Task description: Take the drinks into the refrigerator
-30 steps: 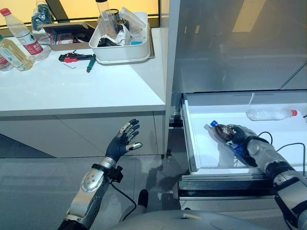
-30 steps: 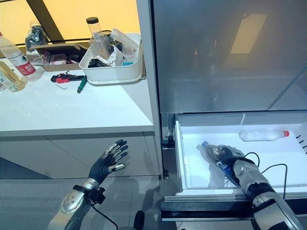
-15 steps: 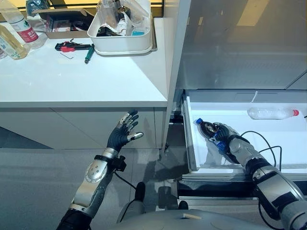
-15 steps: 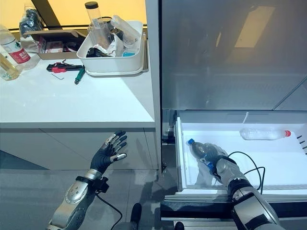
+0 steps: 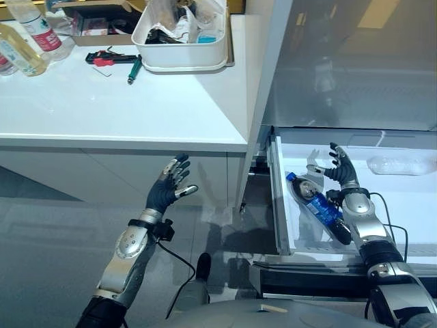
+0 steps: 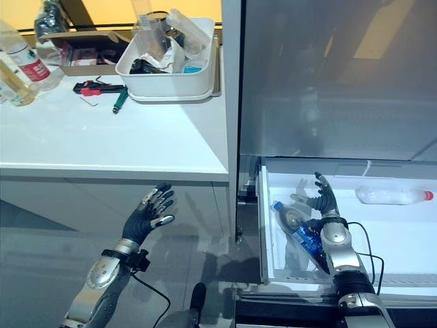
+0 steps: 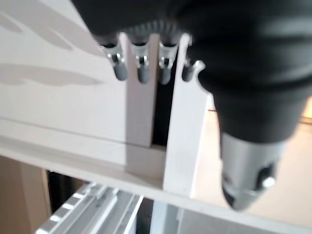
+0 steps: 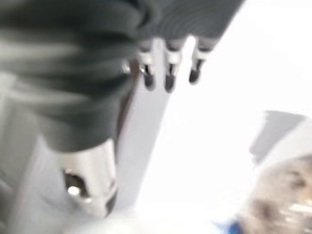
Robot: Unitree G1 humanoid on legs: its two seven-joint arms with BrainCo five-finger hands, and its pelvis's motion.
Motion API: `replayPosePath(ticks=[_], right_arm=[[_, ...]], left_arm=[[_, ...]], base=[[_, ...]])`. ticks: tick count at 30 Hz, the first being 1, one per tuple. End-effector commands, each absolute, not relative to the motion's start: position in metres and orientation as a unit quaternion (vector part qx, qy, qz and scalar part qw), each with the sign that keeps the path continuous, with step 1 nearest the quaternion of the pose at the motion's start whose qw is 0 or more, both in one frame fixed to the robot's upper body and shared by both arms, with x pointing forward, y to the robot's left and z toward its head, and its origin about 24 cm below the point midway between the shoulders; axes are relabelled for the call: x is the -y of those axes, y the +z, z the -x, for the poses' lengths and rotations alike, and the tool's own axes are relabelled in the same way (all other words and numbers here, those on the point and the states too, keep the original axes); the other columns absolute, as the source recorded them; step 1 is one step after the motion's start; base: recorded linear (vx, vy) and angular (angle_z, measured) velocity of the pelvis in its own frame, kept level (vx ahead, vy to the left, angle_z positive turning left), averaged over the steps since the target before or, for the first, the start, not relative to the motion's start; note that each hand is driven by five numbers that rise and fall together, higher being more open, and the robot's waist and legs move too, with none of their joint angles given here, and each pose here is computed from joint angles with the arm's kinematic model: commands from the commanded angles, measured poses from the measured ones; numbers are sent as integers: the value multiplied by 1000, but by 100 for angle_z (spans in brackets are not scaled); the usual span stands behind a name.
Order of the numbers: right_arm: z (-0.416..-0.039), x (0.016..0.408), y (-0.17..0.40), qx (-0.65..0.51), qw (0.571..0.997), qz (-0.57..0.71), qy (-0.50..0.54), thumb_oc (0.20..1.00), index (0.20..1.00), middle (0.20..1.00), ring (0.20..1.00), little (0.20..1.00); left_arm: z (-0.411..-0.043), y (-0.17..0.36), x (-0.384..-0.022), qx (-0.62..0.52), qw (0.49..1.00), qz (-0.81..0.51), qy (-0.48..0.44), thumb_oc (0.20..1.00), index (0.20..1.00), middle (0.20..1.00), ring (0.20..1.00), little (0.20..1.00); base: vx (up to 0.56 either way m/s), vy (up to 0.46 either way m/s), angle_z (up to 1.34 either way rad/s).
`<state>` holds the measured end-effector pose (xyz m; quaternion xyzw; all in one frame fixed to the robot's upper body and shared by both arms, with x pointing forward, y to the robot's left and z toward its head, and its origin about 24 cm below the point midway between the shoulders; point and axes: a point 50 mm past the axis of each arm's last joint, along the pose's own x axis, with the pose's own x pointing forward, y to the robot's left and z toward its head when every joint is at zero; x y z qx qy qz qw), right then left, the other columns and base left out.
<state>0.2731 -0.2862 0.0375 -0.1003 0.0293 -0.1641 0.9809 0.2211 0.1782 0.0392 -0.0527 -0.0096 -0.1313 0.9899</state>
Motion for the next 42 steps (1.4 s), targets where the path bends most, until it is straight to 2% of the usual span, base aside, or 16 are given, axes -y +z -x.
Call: replayPosePath(ticks=[1,14,26,32,38,42], right_arm=[[-233,301,31,2,978,54,-203,1000,1000,1000,1000,1000],[-202,353,85,151,930,-10,-334,1000,1000,1000,1000,1000],[-184,395,148,247,894,40,-373,1000,1000,1000,1000,1000],[-158,423,181,300,860,52,-409,1000,1000,1000,1000,1000],[-133,448,170,265,837,58,-475,1000,1000,1000,1000,1000],[-100,473,131,145,822,73,-545,1000,1000,1000,1000,1000]], left_arm=[[-227,48,-187,51,992,48,-106,1000,1000,1000,1000,1000],[-234,54,-185,66,991,33,-109,1000,1000,1000,1000,1000],[-236,60,-174,75,985,29,-152,1000,1000,1000,1000,1000],[-237,61,-169,77,981,35,-172,1000,1000,1000,1000,1000],[-239,61,-173,79,983,34,-160,1000,1000,1000,1000,1000],[-240,61,-181,79,987,33,-137,1000,1000,1000,1000,1000]], base=[[20,5,-11],[28,-5,-14],[4,-7,-15],[11,-6,-13],[13,0,-11],[-9,-1,-6]])
